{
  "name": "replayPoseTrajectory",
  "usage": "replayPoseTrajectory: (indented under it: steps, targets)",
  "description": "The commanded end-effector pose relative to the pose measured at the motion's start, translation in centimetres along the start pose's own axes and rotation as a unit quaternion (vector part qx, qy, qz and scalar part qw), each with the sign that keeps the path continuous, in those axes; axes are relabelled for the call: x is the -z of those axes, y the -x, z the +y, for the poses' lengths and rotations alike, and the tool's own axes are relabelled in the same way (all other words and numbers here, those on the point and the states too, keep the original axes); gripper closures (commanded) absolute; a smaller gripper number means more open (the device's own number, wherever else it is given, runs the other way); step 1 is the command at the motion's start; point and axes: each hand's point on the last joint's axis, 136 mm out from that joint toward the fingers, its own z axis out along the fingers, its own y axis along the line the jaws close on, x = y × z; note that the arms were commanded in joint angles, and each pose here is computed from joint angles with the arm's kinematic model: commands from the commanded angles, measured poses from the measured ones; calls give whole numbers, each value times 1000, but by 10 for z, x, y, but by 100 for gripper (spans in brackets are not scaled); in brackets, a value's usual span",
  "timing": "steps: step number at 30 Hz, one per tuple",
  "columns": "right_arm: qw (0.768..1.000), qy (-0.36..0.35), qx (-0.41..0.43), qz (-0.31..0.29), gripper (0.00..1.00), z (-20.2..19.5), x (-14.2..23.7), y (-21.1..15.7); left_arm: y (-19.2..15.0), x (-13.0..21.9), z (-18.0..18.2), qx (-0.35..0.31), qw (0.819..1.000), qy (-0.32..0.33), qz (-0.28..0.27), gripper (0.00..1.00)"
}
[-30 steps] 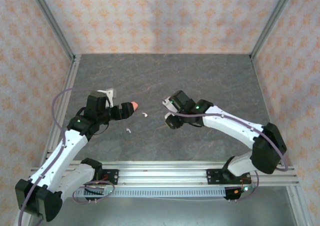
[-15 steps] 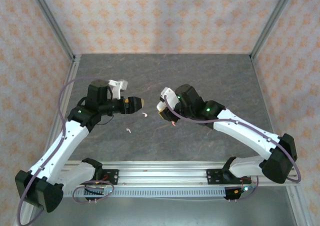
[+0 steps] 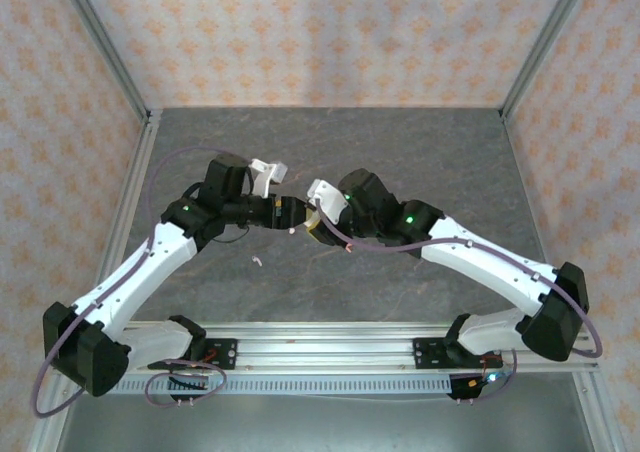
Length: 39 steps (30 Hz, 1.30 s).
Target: Insert the wireless bluetooth earbuds into the charging case
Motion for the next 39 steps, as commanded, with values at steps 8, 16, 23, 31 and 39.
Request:
replayPoseTrajectory:
  steps: [8, 16, 23, 31, 39]
  targets:
    - [1000, -8, 15, -10, 66, -2, 6, 12, -3, -8, -18, -15, 999, -33, 26, 43]
    - [1000, -18, 11, -10, 66, -5, 8, 12, -2, -10, -20, -14, 999, -36, 30, 77]
    - [1000, -28, 5, -14, 63, -8, 6, 8, 3, -11, -21, -11, 999, -39, 20, 89]
    - [999, -37, -9, -27, 41, -10, 13, 12, 12, -10, -16, -5, 1000, -21, -6, 92]
    - [991, -48, -117, -38, 32, -24, 47, 14, 35, -8, 7, 31, 996, -6, -78, 91]
